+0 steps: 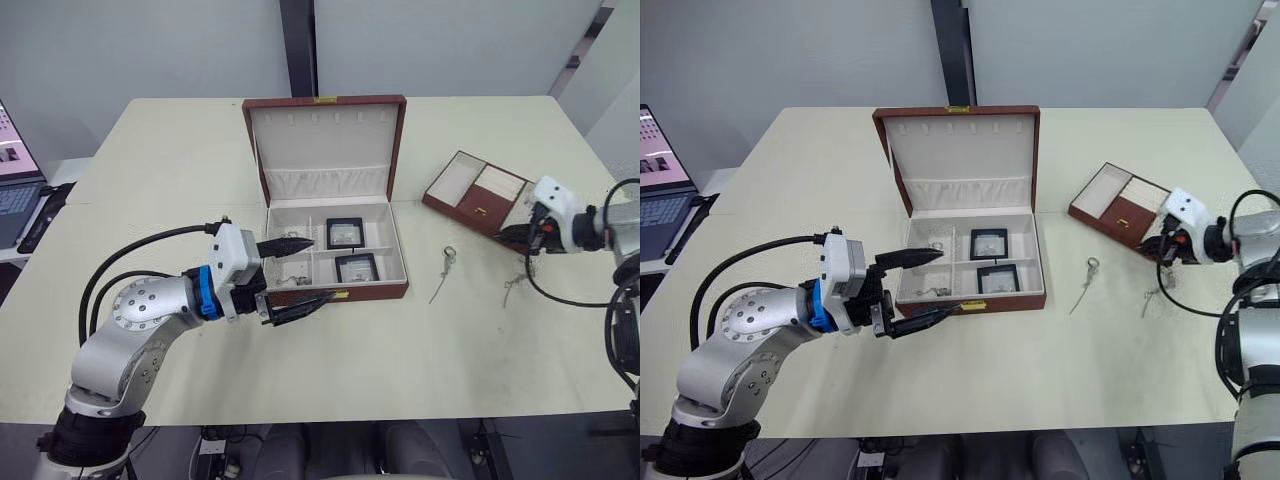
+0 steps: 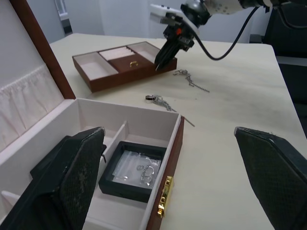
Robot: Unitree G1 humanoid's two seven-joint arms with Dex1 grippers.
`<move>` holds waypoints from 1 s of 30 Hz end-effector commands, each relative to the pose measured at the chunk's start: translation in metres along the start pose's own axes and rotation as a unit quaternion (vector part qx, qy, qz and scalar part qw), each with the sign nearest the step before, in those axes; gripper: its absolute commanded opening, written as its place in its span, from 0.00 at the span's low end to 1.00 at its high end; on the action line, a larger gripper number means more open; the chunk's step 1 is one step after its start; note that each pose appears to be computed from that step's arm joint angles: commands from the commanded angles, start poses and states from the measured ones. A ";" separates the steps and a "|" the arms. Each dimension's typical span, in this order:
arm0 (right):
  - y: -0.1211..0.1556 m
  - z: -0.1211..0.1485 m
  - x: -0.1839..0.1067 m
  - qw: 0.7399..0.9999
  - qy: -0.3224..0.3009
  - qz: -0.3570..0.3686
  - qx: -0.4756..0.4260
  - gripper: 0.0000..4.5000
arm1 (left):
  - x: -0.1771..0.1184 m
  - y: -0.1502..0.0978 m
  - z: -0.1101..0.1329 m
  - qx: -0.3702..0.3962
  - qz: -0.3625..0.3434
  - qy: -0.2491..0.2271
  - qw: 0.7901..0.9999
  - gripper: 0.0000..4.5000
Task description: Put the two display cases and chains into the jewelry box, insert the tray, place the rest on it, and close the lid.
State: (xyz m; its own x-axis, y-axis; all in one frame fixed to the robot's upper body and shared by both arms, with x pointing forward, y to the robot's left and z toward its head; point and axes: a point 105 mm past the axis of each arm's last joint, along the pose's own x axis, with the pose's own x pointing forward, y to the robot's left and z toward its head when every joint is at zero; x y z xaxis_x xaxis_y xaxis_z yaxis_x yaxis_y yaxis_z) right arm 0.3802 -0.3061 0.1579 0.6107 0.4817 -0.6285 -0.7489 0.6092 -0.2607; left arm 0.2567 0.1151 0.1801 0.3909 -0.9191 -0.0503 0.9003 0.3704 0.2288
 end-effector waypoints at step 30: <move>0.153 0.099 -0.035 0.968 -0.061 0.166 -0.178 0.01 | -0.060 -0.020 -0.013 -0.050 0.187 0.005 0.981 1.00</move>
State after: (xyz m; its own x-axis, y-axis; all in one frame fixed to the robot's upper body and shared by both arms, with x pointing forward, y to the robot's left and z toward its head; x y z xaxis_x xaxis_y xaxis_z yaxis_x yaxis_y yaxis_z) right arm 0.2695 -0.1790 0.2063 0.3283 0.6861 -0.6492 -0.9424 0.1912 -0.2746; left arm 0.2227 0.1675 0.1543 0.6953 -0.7178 -0.0360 0.7172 0.6897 0.0992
